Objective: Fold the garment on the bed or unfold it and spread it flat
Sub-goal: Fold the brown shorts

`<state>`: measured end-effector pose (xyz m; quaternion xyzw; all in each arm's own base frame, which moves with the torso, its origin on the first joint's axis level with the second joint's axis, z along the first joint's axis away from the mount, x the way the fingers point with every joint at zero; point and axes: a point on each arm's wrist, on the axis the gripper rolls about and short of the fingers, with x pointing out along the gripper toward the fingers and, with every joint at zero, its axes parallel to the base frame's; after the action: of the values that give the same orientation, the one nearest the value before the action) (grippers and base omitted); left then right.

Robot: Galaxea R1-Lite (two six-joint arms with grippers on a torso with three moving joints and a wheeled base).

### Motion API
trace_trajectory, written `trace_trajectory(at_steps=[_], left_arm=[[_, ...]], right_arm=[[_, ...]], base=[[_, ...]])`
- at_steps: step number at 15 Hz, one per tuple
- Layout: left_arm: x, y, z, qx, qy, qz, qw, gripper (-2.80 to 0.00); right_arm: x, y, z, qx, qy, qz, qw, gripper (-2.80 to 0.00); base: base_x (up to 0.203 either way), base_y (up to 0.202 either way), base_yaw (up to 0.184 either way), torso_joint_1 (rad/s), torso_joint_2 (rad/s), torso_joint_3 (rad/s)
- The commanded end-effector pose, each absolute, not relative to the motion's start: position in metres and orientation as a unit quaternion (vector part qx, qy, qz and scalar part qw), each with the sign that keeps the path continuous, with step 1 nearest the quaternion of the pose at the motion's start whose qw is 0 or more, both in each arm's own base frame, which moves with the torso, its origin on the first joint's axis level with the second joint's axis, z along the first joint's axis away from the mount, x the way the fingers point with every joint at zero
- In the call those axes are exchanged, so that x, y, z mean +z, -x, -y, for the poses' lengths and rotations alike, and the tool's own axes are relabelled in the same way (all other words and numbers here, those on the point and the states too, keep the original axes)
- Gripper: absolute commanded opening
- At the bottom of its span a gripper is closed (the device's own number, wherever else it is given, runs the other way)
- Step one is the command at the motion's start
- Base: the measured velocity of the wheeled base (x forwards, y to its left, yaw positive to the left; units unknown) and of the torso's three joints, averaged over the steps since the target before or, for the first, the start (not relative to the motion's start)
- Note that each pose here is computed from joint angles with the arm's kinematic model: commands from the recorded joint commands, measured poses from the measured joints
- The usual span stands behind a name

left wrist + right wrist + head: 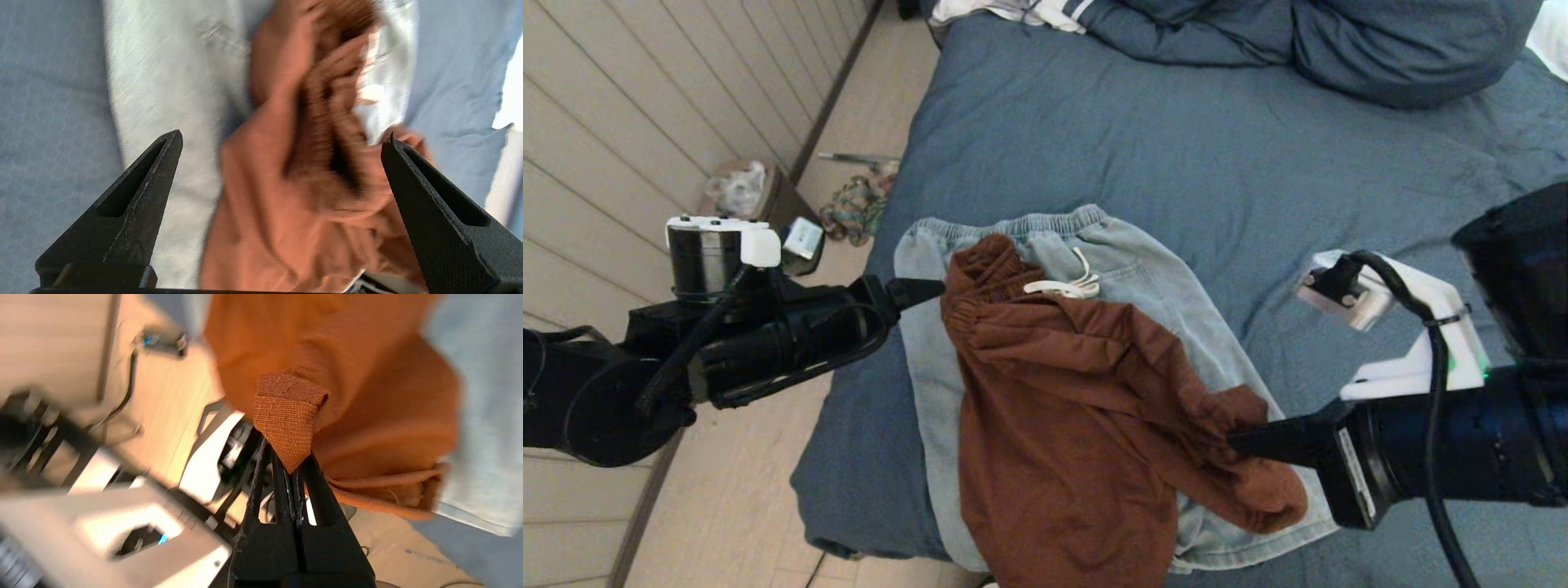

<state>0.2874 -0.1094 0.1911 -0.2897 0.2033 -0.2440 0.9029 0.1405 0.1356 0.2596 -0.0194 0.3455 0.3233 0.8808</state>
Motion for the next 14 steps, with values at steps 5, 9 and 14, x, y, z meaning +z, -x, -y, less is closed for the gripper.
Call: trace_trajectory(at_steps=[5,9,14], left_arm=[[0.227,-0.269,0.091,-0.231,0.299,-0.134,0.916,0.0],[0.228,-0.269,0.091,-0.224,0.299,-0.131,0.918,0.0],[0.229,-0.269,0.09,-0.223,0.3,-0.128,0.919,0.0]], right_arm=[[0.231,-0.142,-0.186,0.389,0.066,-0.407,0.824,-2.8],[0.233,-0.157,-0.214,0.431,0.045,-0.422,0.797,-2.8],[0.24,-0.148,-0.243,0.498,0.025,-0.441,0.746,-2.8]], base=[[0.0,0.0,0.0,0.0,0.0,0.0],[0.0,0.0,0.0,0.0,0.0,0.0],[0.0,0.0,0.0,0.0,0.0,0.0]])
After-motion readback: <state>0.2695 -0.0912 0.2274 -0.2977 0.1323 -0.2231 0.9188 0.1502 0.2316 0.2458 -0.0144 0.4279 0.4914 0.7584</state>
